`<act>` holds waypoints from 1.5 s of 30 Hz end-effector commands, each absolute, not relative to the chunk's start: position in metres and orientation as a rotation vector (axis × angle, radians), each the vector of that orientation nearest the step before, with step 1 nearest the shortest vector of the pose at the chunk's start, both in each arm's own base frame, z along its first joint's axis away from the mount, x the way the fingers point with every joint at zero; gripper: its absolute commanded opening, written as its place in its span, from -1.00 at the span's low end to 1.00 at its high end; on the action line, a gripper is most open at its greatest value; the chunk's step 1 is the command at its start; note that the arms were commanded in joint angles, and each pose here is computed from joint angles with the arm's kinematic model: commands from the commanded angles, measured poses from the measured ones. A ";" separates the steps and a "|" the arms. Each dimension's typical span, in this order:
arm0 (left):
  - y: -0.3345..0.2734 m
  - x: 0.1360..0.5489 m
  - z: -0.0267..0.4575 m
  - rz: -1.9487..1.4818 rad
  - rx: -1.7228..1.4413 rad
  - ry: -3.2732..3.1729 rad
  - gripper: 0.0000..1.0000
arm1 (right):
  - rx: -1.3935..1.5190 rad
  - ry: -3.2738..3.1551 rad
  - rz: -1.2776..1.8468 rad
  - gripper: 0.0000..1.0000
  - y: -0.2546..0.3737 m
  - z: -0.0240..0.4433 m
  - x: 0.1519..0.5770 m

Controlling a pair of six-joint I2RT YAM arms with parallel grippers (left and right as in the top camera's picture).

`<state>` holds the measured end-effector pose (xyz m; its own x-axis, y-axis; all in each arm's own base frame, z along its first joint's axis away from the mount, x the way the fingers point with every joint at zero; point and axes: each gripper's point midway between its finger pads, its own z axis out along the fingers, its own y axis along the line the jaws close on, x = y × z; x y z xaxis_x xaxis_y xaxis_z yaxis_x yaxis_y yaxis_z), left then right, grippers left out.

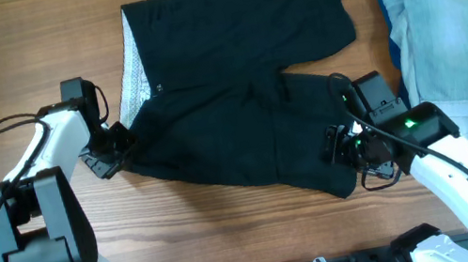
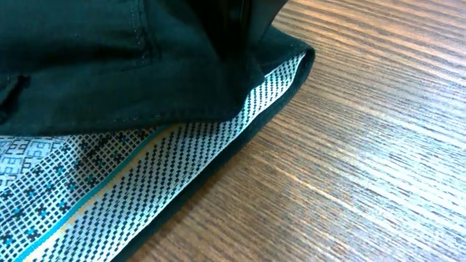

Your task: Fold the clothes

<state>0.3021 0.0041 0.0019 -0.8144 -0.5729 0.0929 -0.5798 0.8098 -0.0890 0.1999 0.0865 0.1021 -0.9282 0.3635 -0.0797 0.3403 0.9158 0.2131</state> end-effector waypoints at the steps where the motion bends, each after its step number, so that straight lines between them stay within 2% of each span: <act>1: 0.005 0.301 0.001 0.161 0.955 -2.931 -0.92 | 0.757 3.007 0.219 0.43 0.076 0.075 0.178; 3: 0.005 0.301 0.001 0.161 0.955 -2.931 -0.92 | 0.895 3.023 0.178 0.28 0.071 0.057 0.162; 6: 0.005 0.302 0.001 0.163 0.956 -2.933 -0.92 | 1.110 3.025 0.120 0.17 0.065 0.030 0.138; 16: 0.005 0.303 0.001 0.164 0.957 -2.938 -0.92 | 1.135 2.880 0.305 0.14 0.078 0.008 0.167; 21: 0.005 0.304 0.001 0.166 0.957 -2.940 -0.92 | 1.140 2.879 0.204 0.11 0.069 -0.009 0.170; 22: 0.005 0.304 0.001 0.165 0.957 -2.941 -0.92 | 1.142 2.890 0.199 0.04 0.070 -0.013 0.171; 25: 0.005 0.304 0.001 0.165 0.957 -2.941 -0.92 | 1.074 2.967 0.273 -0.38 0.084 -0.026 0.173; 27: 0.005 0.304 0.001 0.165 0.957 -2.941 -0.92 | 1.006 3.025 0.339 -0.83 0.094 -0.034 0.173; 28: 0.005 0.304 0.001 0.165 0.957 -2.941 -0.92 | 1.008 3.036 0.328 -0.91 0.093 -0.036 0.171; 29: 0.005 0.304 0.001 0.165 0.956 -2.942 -0.92 | 0.983 3.045 0.327 -0.91 0.093 -0.036 0.171; 34: 0.005 0.307 0.014 0.171 0.920 -2.968 -0.92 | 0.896 2.990 0.360 -0.92 0.092 -0.009 0.179; 40: 0.005 0.300 0.076 0.222 0.948 -3.086 -0.92 | 0.705 2.955 0.261 -0.91 0.074 0.076 0.181; 45: 0.004 0.281 0.123 0.261 0.971 -3.174 -0.92 | 0.666 2.929 0.273 -0.92 0.074 0.125 0.184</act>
<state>0.2859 0.0019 0.0991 -0.8176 -0.5706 -0.0771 -0.5498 0.8134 -0.1902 0.1798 0.0806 0.1058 -0.8907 0.4532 -0.0360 0.4358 0.8737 0.2161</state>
